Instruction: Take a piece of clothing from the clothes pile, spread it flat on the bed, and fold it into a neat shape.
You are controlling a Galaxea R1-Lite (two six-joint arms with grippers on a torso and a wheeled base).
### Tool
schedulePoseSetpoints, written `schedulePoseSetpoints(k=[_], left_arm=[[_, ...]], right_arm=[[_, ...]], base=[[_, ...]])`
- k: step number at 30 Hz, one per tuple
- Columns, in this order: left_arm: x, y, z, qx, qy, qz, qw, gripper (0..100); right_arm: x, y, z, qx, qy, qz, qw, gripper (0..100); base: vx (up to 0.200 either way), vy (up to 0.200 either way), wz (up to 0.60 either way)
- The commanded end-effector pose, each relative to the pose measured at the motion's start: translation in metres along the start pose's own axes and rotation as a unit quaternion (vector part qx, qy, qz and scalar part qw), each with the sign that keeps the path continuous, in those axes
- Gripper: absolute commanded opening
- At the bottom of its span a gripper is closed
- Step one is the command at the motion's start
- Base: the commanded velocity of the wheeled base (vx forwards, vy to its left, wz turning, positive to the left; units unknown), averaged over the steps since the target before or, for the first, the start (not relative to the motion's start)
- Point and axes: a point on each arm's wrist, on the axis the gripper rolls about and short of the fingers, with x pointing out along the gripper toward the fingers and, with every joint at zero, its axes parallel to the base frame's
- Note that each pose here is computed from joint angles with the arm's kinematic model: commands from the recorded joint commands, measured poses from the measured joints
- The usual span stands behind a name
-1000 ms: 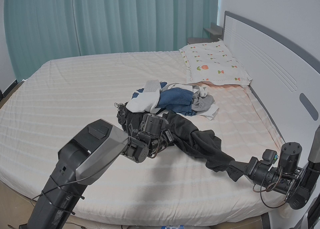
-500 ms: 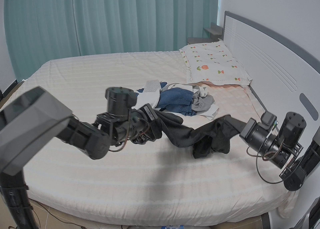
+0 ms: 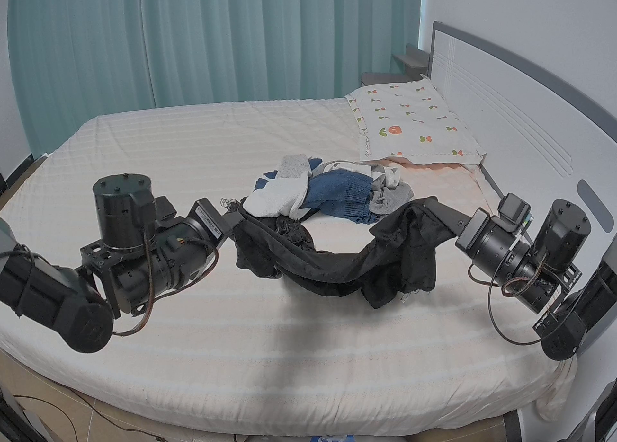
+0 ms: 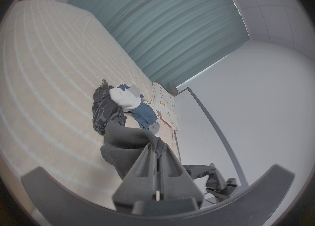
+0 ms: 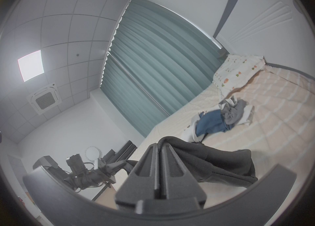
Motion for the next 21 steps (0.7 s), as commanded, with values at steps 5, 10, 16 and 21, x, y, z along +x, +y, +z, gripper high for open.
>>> schedulePoseSetpoints(k=[5, 10, 16, 21], left_arm=[[-0.025, 0.017, -0.01, -0.047, 0.022, -0.008, 0.9986, 0], [-0.027, 0.02, -0.015, -0.05, 0.03, -0.001, 0.9983, 0], [-0.031, 0.025, -0.017, -0.053, 0.033, 0.008, 0.998, 0], [-0.032, 0.024, -0.017, -0.06, 0.031, 0.008, 0.9977, 0]], right_arm=[[0.001, -0.01, -0.02, 0.007, 0.033, -0.017, 0.9993, 0], [-0.001, -0.008, -0.024, 0.008, 0.038, -0.018, 0.9991, 0], [-0.005, -0.001, -0.018, 0.005, 0.022, -0.017, 0.9996, 0], [-0.009, 0.002, -0.016, 0.005, 0.022, -0.015, 0.9996, 0]], base=[[-0.08, 0.0, 0.0], [0.0, 0.0, 0.0], [0.0, 0.067, 0.0], [0.0, 0.2, 0.0]])
